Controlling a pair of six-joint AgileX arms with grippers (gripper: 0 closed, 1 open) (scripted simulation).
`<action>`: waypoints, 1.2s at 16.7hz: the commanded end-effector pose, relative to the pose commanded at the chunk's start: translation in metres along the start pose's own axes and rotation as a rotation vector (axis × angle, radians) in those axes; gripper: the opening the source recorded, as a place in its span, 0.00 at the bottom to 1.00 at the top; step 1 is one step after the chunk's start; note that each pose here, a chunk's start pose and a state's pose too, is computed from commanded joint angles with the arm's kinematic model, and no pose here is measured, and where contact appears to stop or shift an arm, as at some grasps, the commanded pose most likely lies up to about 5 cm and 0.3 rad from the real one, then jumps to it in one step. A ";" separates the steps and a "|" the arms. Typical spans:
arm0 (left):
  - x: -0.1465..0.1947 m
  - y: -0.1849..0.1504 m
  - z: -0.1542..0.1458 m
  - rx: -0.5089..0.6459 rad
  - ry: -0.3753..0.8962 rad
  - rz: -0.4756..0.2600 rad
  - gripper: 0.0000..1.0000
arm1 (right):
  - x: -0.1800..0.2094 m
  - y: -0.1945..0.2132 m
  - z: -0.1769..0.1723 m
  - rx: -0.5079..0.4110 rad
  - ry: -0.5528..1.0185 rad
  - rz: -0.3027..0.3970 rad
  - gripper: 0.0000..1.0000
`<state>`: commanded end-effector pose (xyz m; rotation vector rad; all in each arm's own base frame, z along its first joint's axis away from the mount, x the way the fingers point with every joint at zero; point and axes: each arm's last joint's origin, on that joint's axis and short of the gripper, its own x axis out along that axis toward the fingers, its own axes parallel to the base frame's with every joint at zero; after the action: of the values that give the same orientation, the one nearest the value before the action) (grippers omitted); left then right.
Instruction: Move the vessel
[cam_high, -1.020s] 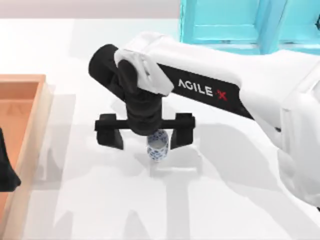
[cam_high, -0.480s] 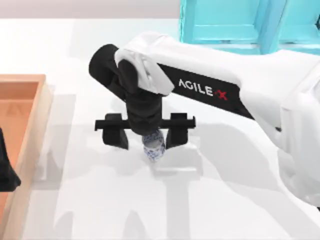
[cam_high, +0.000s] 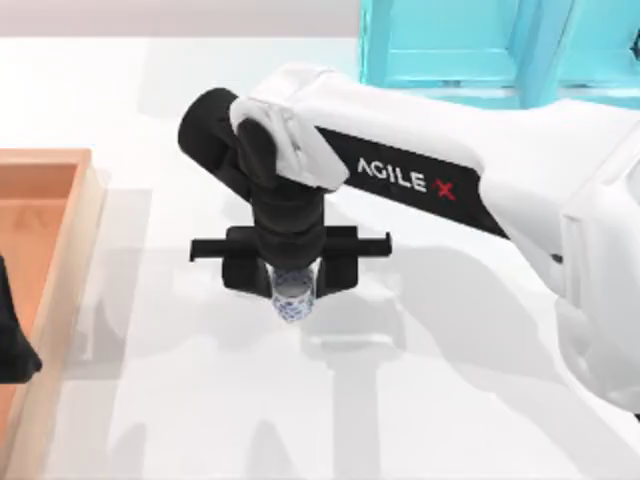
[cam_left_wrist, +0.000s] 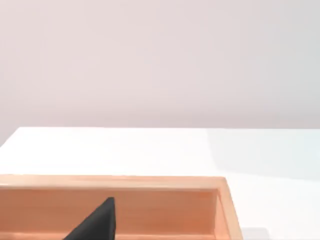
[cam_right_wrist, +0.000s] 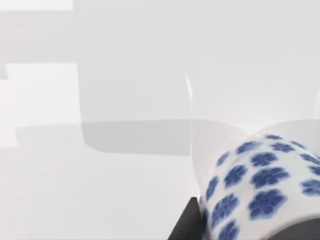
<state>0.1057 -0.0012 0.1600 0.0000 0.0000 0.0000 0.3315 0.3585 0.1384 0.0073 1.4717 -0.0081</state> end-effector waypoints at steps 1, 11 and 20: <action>0.000 0.000 0.000 0.000 0.000 0.000 1.00 | 0.000 0.000 0.000 0.000 0.000 0.000 0.00; 0.000 0.000 0.000 0.000 0.000 0.000 1.00 | -0.003 -0.004 0.003 0.000 -0.005 0.010 0.00; 0.000 0.000 0.000 0.000 0.000 0.000 1.00 | -0.046 -0.200 0.040 0.004 0.028 -0.013 0.00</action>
<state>0.1057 -0.0012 0.1600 0.0000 0.0000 0.0000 0.3650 0.1585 0.1882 0.0013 1.4995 -0.0213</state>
